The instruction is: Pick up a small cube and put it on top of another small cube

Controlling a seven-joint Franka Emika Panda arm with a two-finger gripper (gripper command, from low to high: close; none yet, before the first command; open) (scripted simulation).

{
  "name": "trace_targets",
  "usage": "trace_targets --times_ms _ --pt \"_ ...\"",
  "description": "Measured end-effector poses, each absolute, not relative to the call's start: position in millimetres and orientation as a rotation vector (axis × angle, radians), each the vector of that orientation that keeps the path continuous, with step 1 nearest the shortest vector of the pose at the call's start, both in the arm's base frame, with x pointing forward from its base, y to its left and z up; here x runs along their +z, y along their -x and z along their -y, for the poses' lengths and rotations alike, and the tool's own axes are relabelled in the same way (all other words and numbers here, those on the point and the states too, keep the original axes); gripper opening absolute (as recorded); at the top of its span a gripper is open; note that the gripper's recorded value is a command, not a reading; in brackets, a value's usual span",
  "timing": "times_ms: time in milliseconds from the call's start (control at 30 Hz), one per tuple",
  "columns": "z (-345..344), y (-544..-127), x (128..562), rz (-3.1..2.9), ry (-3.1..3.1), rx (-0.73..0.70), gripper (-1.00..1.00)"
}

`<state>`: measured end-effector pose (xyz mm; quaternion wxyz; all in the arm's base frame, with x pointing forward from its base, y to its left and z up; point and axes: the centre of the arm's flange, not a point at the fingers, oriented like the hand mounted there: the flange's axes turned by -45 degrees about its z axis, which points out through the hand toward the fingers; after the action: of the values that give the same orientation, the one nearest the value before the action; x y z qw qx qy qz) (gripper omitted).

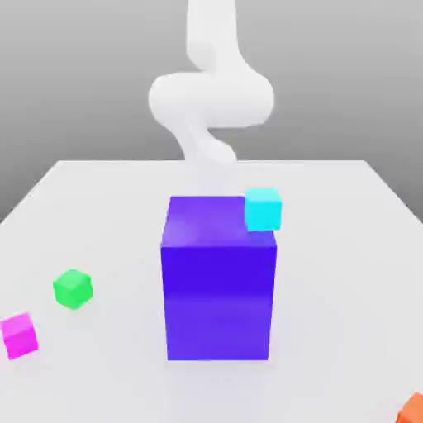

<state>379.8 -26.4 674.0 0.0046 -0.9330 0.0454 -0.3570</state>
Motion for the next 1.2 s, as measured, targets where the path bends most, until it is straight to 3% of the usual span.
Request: trace_targets --times_ms 200,433,567,833,1000,1033,1200 --pt "101 -437 572 -0.457 2.969 -0.864 0.0" --pt "192 -454 442 -0.832 2.956 -0.573 0.0" --pt "243 -438 366 -1.056 2.915 -0.404 0.0" --pt "315 -364 217 -1.466 2.774 -0.06 0.0" --pt "324 -348 147 -1.529 2.746 -0.002 0.0" --pt "324 -347 135 -1.53 2.745 -0.001 -1.0" --pt "324 -348 135 -1.53 2.745 -0.001 -1.0"
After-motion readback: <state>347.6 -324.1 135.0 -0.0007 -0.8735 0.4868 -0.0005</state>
